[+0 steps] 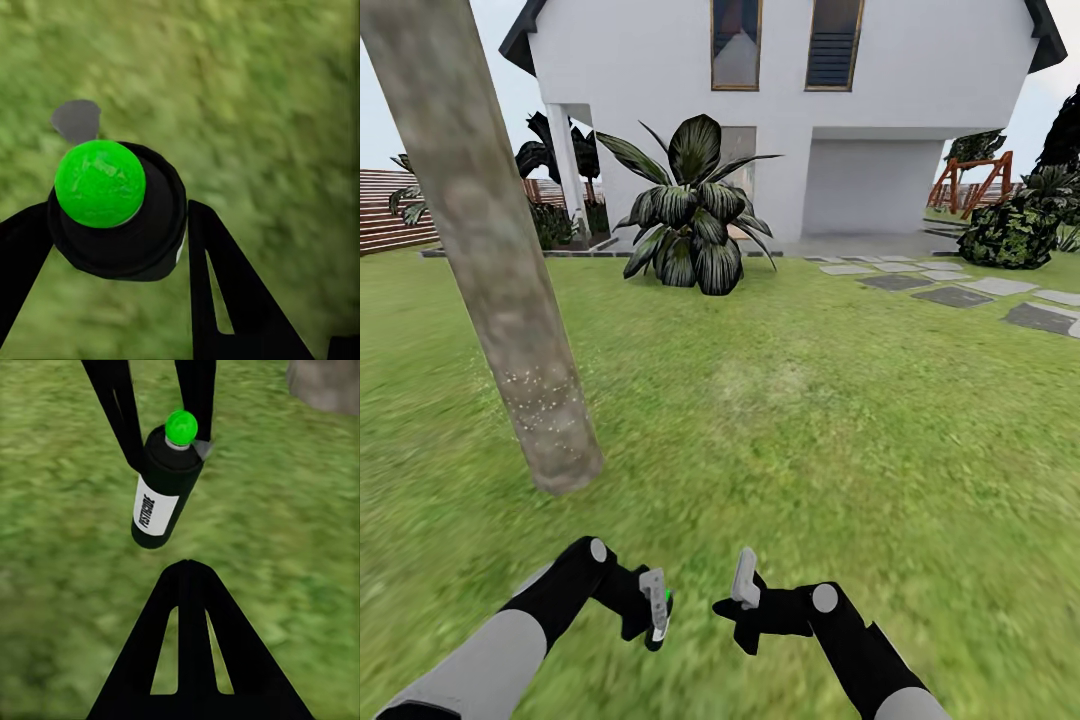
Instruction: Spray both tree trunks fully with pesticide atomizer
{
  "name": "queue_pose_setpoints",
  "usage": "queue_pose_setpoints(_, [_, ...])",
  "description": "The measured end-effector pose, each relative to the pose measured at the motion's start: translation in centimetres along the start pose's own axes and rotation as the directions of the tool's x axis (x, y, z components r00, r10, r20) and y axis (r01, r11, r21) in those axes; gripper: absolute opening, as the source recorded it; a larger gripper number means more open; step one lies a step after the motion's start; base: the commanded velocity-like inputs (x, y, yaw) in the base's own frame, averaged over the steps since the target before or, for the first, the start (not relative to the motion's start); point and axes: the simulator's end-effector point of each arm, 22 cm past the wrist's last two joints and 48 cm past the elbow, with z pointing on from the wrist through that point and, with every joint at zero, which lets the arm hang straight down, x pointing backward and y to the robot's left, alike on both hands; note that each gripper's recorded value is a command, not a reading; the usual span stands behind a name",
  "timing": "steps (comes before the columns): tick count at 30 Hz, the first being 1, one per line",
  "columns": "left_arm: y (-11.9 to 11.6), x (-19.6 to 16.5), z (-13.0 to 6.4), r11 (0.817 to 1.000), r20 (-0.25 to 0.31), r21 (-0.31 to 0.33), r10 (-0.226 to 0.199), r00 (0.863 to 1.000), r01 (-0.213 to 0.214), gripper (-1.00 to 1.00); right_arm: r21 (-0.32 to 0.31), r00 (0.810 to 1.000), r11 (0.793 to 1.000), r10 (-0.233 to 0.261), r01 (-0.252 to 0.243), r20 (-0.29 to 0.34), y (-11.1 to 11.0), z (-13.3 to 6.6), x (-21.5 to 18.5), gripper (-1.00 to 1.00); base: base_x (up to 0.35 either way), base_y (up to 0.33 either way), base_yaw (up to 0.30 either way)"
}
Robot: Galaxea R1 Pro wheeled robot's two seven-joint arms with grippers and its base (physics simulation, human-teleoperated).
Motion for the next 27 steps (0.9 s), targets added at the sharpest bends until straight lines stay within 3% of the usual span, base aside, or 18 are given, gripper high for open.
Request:
queue_pose_setpoints(13, [-1.5, -3.1, 1.4, 0.999, 0.039, 0.032, 0.031, 0.999, -0.032, -1.0, 0.002, 1.0, 1.0, -0.002, 0.002, 0.0, -0.1, 0.0, 0.0, -1.0, 0.0, 0.0, 0.0])
queue_pose_setpoints(22, [-2.8, -3.0, 2.4, 0.996, 0.008, 0.062, 0.067, 0.998, -0.068, -1.0, 0.012, 1.0, 1.0, -0.014, 0.014, 0.008, -0.5, -0.2, -0.6, -1.0, 0.0, 0.0, 0.0])
queue_pose_setpoints(27, [-3.1, -3.6, 2.6, 0.995, 0.019, 0.067, 0.075, 0.997, -0.076, -1.0, 0.014, 1.0, 1.0, -0.016, 0.016, 0.01, -0.6, -0.2, -0.7, -1.0, 0.0, 0.0, 0.0])
